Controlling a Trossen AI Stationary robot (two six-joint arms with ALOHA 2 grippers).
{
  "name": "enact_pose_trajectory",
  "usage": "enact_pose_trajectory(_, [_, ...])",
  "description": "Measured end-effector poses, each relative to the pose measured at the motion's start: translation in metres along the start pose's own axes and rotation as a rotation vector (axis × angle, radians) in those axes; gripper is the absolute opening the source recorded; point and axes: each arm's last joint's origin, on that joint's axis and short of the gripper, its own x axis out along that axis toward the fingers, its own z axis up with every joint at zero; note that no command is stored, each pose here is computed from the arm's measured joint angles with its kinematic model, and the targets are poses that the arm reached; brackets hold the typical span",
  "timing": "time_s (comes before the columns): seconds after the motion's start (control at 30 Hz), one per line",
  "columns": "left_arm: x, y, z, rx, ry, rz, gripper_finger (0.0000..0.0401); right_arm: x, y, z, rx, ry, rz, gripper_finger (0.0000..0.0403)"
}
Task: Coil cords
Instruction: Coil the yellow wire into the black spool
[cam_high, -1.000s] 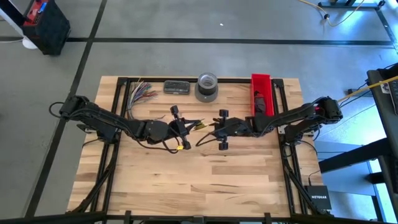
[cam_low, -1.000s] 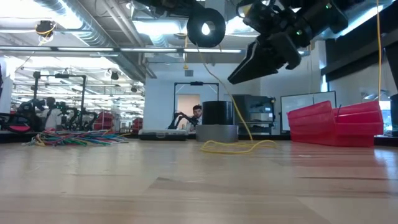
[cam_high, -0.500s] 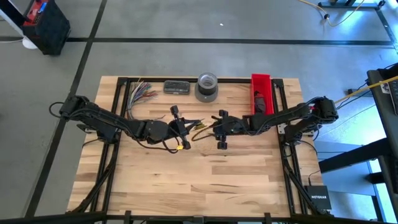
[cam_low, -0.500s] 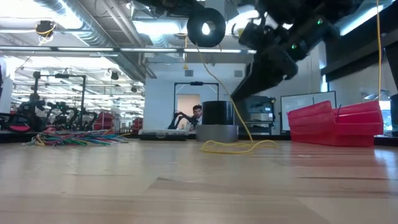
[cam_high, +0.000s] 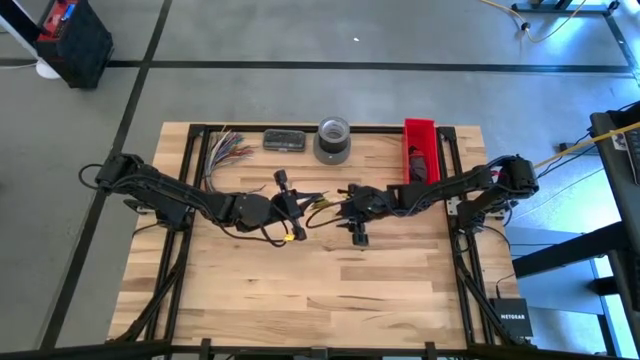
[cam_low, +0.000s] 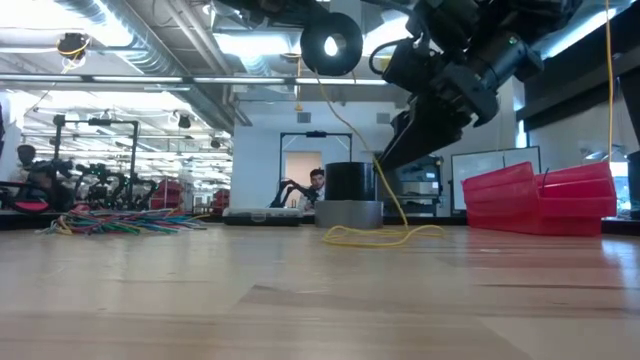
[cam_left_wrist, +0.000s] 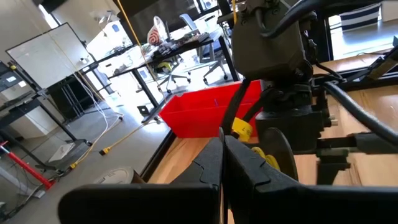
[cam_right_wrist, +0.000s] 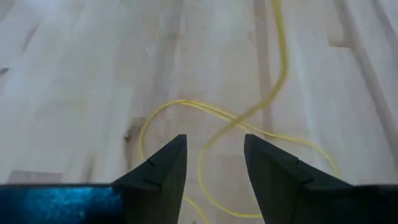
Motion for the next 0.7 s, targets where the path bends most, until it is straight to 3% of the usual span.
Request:
enact_pose_trajectory(0.3, [0.000,0.000,0.000,0.002,0.000,0.000,0.0001,0.004,-0.001,0.005,-0.004,-0.061,-0.043,0.0158])
enact_pose_trajectory(0.4, [0.000,0.000,0.000,-0.002,-0.002,0.001,0.0001,0.007,-0.002,0.003,-0.009,-0.044,-0.043,0.0125])
enact_pose_trajectory(0.6, [0.000,0.000,0.000,0.017,0.000,0.000,0.0001,-0.002,-0.003,0.000,-0.104,0.069,-0.109,0.0015])
enact_pose_trajectory(0.7, [0.000,0.000,0.000,0.020,0.004,-0.001,0.0001,-0.018,-0.004,0.013,-0.102,0.083,-0.154,0.0017])
